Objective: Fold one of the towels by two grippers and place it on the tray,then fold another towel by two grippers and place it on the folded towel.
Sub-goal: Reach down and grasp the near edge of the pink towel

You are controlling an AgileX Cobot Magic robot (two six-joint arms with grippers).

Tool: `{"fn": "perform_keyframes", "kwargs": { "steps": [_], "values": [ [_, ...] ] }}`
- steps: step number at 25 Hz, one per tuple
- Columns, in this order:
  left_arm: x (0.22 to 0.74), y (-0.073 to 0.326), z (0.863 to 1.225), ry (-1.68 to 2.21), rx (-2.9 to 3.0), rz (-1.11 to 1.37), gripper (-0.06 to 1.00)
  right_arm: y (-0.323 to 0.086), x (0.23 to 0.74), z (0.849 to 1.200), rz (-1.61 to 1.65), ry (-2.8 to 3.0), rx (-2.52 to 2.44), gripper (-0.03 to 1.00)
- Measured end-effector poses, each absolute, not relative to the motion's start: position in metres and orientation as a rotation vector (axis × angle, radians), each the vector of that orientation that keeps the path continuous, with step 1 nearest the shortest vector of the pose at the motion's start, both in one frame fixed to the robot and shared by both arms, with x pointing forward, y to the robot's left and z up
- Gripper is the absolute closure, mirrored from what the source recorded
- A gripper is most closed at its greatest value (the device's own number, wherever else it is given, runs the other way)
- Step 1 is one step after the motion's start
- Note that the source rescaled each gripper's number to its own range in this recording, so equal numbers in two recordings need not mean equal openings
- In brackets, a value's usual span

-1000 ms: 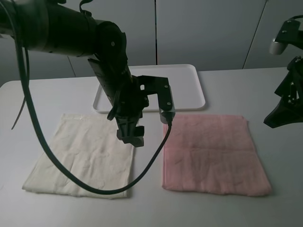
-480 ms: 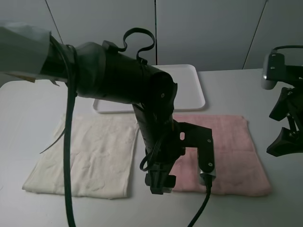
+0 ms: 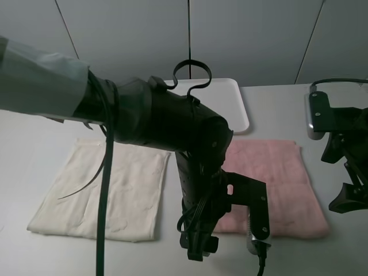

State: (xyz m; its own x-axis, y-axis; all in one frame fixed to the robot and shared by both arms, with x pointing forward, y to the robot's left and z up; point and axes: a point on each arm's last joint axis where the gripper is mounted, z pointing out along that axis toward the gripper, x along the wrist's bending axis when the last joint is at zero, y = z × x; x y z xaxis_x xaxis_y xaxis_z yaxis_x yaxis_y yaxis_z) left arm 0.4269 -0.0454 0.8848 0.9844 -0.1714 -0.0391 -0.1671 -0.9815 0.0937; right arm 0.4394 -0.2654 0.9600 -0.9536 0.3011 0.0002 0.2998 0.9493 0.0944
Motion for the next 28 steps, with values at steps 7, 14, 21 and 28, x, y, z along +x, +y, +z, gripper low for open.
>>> {"fn": "perform_keyframes", "kwargs": {
  "steps": [7, 14, 21, 28],
  "values": [
    [0.428, -0.045, 0.879, -0.236, 3.054, -0.067, -0.06, -0.268, 0.426, 0.946, 0.111, 3.14, 0.422, -0.03],
    [0.429, -0.047, 0.87, -0.23, 3.065, -0.077, -0.06, -0.269, 0.415, 0.935, 0.101, 3.181, 0.345, -0.03],
    [0.429, -0.047, 0.87, -0.225, 3.066, -0.078, -0.06, -0.255, 0.414, 0.931, 0.125, 3.172, 0.146, -0.03],
    [0.429, -0.047, 0.87, -0.225, 3.066, -0.078, -0.06, -0.257, 0.403, 0.911, 0.101, 3.217, 0.113, -0.03]
  ]
}}
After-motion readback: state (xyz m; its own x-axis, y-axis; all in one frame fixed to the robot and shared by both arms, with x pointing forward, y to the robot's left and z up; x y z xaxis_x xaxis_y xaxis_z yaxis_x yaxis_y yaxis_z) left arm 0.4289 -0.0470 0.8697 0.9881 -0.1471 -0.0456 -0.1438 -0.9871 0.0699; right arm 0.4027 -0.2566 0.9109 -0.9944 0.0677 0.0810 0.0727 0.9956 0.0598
